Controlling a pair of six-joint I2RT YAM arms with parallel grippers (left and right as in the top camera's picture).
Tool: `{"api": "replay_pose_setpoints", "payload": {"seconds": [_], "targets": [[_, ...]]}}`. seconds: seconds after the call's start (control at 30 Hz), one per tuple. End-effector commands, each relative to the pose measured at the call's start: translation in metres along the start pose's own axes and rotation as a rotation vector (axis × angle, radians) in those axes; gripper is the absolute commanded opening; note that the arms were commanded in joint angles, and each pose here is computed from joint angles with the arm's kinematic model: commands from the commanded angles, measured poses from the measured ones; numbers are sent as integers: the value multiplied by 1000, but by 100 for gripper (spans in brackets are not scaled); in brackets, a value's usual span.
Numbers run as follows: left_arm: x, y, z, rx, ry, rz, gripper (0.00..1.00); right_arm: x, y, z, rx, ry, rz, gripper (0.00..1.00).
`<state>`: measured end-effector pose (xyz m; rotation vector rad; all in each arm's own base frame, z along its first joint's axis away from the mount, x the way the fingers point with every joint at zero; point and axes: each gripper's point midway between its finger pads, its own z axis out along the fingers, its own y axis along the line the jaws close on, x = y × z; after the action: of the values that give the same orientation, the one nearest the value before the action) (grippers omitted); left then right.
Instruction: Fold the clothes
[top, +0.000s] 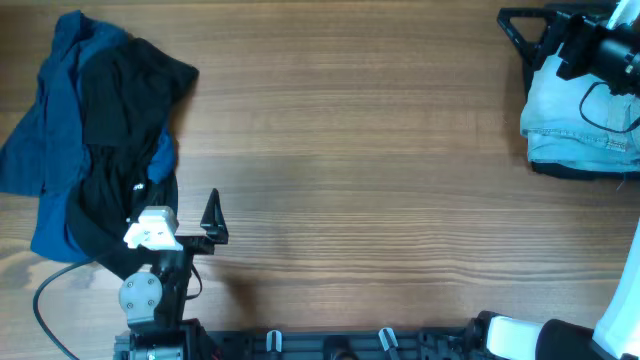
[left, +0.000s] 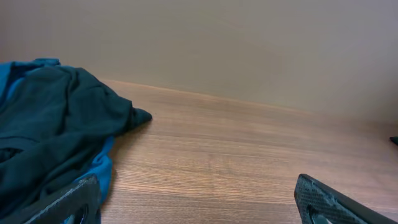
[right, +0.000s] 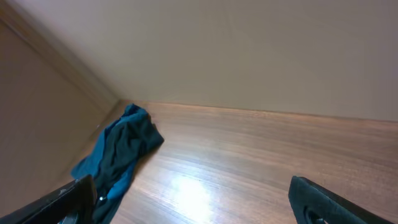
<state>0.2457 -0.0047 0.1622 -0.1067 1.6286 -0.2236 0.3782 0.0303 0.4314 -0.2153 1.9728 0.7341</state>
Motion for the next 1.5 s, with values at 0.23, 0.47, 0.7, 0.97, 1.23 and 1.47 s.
{"api": "replay_pose_setpoints", "payload": {"seconds": [0.23, 0.47, 0.7, 0.97, 1.23, 1.47], "targets": [[1, 1, 0, -4, 1, 19, 100, 7, -16, 4, 104, 28, -421, 100], [1, 1, 0, -4, 1, 19, 100, 5, 28, -4, 146, -162, -888, 100], [1, 1, 0, -4, 1, 19, 100, 76, 27, -8, 198, -338, -902, 100], [1, 1, 0, -4, 1, 19, 100, 169, -1, -16, 323, -488, -666, 100], [1, 1, 0, -4, 1, 19, 100, 238, -24, -16, 355, -507, -556, 100], [1, 1, 0, -4, 1, 19, 100, 263, -46, -15, 426, -483, -473, 100]]}}
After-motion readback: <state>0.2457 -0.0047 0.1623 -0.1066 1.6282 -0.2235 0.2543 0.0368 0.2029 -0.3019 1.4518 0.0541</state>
